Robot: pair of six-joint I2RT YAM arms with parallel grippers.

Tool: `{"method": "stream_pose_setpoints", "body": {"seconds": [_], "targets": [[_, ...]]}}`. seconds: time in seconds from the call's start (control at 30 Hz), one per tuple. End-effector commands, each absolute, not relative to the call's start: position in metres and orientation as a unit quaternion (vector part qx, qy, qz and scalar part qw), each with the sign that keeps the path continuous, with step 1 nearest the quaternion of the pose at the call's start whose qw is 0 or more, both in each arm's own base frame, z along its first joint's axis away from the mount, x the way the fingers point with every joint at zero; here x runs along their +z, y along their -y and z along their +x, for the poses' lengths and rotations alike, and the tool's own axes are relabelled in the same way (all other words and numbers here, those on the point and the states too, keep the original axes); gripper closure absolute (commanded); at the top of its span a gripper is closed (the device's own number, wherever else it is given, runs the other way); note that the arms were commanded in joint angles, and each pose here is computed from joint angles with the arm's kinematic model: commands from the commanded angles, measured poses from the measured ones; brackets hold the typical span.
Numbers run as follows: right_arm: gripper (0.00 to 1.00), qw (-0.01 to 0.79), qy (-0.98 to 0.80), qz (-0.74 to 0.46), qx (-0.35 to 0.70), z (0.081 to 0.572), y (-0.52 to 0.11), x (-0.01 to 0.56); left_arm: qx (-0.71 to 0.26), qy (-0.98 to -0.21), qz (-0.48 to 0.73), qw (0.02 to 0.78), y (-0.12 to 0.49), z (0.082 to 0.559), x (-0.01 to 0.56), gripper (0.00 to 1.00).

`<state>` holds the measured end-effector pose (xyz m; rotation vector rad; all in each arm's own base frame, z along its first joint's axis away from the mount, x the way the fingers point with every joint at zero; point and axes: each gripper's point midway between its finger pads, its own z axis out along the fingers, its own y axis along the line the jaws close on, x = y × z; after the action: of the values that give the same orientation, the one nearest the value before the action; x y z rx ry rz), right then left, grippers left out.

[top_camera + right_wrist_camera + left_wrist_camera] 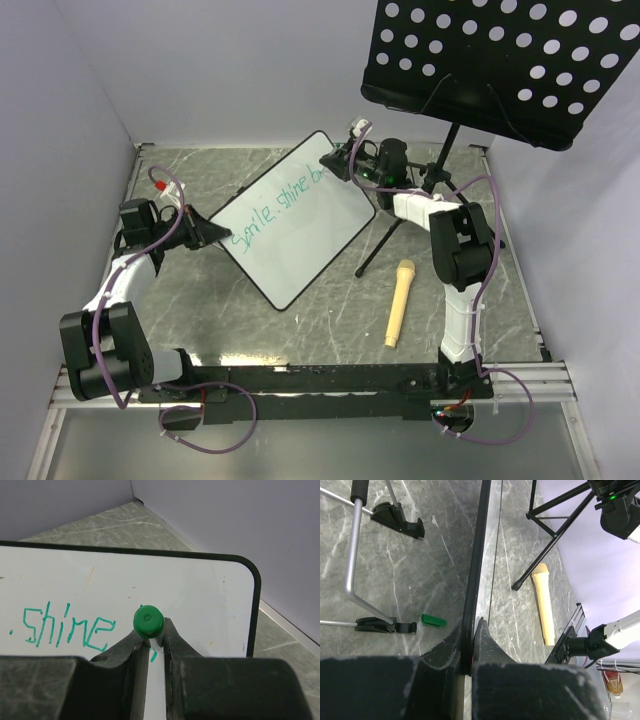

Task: Write a sentence on the whiteboard
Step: Pick up the sentence from the whiteboard.

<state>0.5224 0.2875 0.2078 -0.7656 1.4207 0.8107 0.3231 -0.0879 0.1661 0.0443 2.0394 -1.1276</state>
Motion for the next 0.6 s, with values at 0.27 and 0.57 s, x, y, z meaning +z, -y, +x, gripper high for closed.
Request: {"method": "stream_pose_setpoints", "body": {"seconds": [0.27, 0.57], "targets": [[1.00, 0.658, -0.572, -0.332, 0.360, 0.519, -0.288, 0.260, -0.317, -0.832, 0.059, 0.451, 0.058, 0.344, 0.138, 0.99], [1.00, 0.665, -0.576, -0.324, 0.348, 0.532, -0.285, 0.262, -0.316, -0.832, 0.060, 0.451, 0.057, 0.344, 0.138, 0.99]]}}
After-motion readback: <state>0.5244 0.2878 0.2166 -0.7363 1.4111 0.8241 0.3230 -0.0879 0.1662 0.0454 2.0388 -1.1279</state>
